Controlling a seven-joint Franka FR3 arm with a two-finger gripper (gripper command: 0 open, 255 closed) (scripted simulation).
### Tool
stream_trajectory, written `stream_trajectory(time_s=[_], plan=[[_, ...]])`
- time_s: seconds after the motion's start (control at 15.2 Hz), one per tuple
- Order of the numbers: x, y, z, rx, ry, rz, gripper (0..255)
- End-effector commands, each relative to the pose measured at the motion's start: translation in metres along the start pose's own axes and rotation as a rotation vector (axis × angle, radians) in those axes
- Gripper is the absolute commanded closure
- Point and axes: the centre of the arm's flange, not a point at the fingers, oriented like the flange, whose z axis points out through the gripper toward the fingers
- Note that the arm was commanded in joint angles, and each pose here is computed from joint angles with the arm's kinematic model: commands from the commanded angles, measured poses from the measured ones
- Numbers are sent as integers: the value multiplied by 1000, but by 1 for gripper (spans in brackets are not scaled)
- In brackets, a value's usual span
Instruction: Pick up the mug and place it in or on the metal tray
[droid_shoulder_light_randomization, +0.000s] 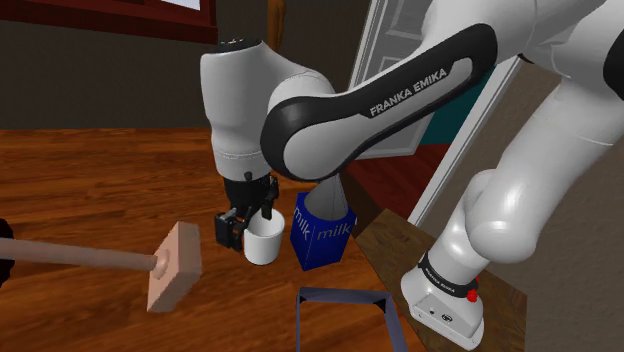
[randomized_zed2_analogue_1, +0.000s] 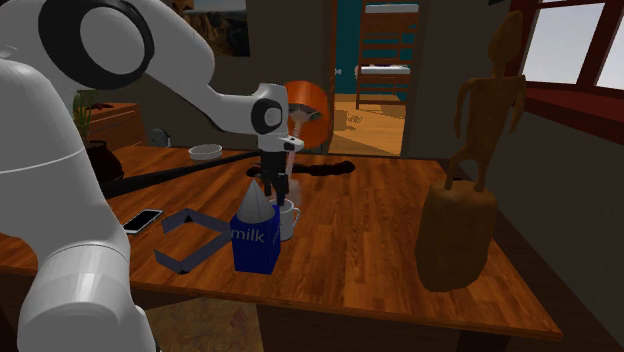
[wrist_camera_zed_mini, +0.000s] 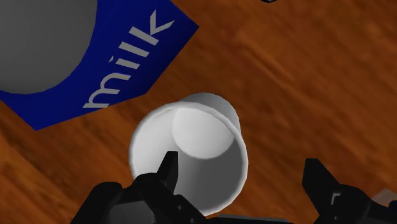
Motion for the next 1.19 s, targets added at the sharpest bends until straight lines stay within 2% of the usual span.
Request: stream_trajectory(time_s=[0.0, 0.2, 0.73, 0.79, 1.12], plan=[[0, -2, 11, 0, 0, 0, 0], [0, -2, 30, 0, 0, 0, 0], [0, -2, 30, 0, 0, 0, 0], [0, -2, 30, 0, 0, 0, 255], [0, -2, 30, 0, 0, 0, 255]])
